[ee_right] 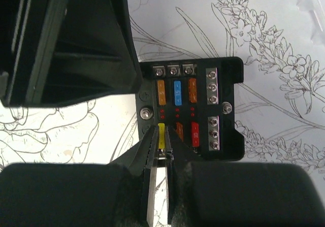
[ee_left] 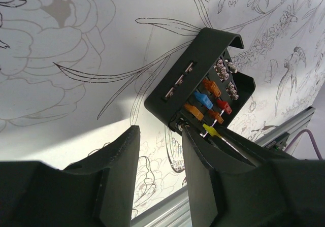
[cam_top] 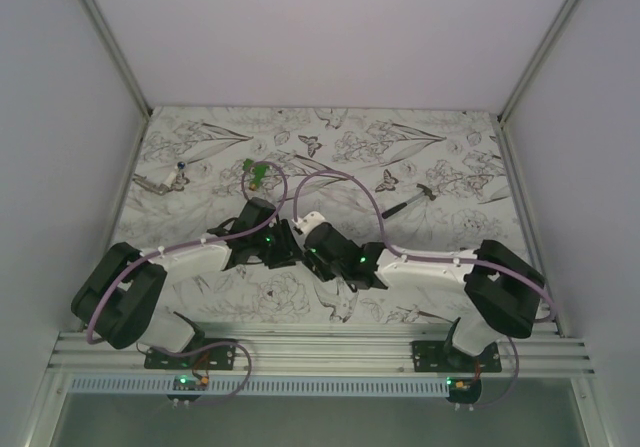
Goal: Snap on the fuse box
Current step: Install the fuse at the fuse box base.
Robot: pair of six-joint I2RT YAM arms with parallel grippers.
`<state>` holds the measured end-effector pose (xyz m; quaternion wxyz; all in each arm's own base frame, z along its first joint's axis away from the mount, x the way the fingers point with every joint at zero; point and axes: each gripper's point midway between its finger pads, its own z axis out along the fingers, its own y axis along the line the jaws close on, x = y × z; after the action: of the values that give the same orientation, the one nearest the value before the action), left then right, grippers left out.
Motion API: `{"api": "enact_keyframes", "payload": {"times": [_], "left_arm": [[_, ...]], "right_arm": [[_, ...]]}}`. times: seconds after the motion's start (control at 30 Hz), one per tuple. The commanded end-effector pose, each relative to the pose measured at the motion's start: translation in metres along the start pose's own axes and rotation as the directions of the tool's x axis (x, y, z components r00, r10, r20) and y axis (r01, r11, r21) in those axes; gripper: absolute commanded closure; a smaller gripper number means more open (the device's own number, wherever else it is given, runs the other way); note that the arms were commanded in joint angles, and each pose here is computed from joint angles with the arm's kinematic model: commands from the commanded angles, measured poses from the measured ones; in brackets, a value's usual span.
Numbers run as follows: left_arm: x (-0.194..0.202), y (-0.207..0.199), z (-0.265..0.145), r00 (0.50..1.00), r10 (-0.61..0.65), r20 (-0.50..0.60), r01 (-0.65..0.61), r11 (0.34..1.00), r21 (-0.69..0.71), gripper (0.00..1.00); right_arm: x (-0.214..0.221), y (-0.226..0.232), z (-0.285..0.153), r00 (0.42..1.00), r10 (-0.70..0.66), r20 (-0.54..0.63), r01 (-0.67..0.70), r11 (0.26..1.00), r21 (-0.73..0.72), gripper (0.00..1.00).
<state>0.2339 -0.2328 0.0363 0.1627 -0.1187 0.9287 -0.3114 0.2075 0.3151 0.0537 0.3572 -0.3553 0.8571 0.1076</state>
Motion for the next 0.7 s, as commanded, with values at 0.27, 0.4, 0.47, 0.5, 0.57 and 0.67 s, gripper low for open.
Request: {"api": "enact_keyframes", "payload": {"times": [0.27, 0.4, 0.47, 0.5, 0.57, 0.67], "left_arm": [[0.001, -0.008, -0.002, 1.000, 0.015, -0.007, -0.015, 1.000, 0.022, 0.58], [0.002, -0.008, -0.002, 1.000, 0.016, -0.011, -0.016, 1.000, 0.024, 0.58], [0.002, -0.008, -0.001, 1.000, 0.016, -0.010, -0.016, 1.000, 0.020, 0.58], [0.002, -0.007, -0.001, 1.000, 0.015, -0.010, -0.015, 1.000, 0.018, 0.58], [0.002, -0.007, 0.000, 1.000, 0.016, -0.013, -0.016, 1.000, 0.017, 0.58], [0.003, -0.009, 0.000, 1.000, 0.018, -0.021, -0.018, 1.000, 0.022, 0.58]], "right_arm": [[0.009, -0.004, 0.007, 0.999, -0.007, -0.042, 0.008, 1.000, 0.023, 0.90], [0.013, -0.008, 0.003, 0.999, -0.003, -0.033, 0.004, 0.999, 0.035, 0.90], [0.005, -0.009, -0.004, 1.000, 0.009, 0.014, -0.009, 1.000, 0.027, 0.90], [0.004, -0.009, -0.006, 1.000, 0.011, 0.028, -0.012, 1.000, 0.025, 0.89], [0.002, -0.010, -0.008, 0.999, 0.011, 0.050, -0.012, 1.000, 0.018, 0.89], [0.002, -0.010, -0.008, 0.998, 0.001, 0.070, -0.002, 1.000, 0.010, 0.88]]}}
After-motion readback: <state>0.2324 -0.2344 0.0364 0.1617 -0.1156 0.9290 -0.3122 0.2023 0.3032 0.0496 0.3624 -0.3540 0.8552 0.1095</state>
